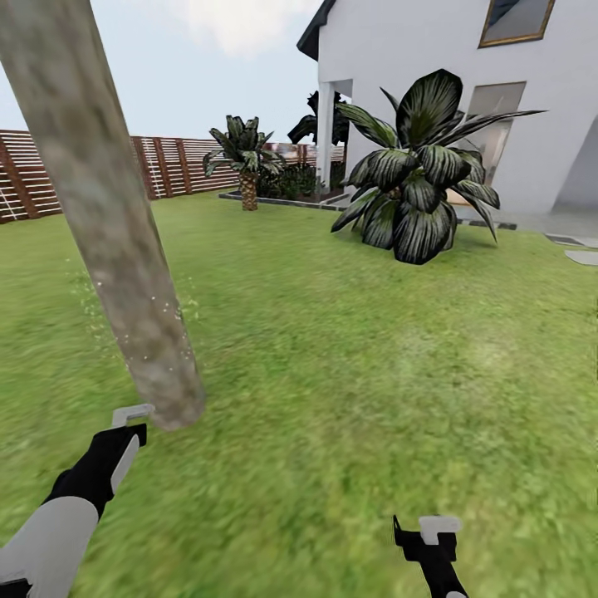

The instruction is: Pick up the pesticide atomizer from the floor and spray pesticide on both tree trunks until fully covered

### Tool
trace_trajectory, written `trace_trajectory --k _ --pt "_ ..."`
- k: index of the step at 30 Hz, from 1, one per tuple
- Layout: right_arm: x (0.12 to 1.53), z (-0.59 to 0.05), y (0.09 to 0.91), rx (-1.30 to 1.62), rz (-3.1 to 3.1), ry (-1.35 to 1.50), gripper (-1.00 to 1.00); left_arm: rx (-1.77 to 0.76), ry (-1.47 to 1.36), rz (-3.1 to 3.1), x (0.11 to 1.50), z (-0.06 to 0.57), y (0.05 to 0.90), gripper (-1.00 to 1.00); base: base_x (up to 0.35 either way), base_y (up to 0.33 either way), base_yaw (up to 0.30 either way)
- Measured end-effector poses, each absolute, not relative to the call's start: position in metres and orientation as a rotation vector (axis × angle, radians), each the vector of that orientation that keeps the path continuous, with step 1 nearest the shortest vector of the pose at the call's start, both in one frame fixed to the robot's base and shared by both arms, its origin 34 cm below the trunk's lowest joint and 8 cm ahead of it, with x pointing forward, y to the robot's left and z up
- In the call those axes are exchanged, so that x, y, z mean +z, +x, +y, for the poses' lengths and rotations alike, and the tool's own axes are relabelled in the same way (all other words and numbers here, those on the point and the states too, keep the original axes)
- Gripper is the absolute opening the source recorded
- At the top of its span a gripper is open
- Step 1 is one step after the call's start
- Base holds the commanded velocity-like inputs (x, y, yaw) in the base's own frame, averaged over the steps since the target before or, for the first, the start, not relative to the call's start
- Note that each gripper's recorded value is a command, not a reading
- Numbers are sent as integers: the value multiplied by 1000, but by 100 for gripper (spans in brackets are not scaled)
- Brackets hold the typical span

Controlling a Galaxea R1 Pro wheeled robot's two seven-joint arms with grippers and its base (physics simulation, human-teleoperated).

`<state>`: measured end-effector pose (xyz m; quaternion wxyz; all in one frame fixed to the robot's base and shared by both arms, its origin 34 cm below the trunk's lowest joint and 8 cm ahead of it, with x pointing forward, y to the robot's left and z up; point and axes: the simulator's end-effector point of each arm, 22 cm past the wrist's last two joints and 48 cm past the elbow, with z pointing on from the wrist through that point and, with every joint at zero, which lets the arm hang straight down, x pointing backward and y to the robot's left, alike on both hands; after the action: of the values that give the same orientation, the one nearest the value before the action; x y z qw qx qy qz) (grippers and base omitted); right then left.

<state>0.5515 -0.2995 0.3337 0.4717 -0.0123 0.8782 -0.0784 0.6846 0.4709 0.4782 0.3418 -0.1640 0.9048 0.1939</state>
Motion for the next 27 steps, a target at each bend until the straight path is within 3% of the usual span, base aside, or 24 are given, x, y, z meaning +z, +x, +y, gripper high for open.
trace_trajectory --k 16,27 --pt "334 -299 551 -192 2150 -31 100 521 -432 2346 481 481 683 -100 187 -230 5" --pt "334 -299 551 -192 2151 -31 100 523 -433 2347 481 481 683 -100 90 -245 250"
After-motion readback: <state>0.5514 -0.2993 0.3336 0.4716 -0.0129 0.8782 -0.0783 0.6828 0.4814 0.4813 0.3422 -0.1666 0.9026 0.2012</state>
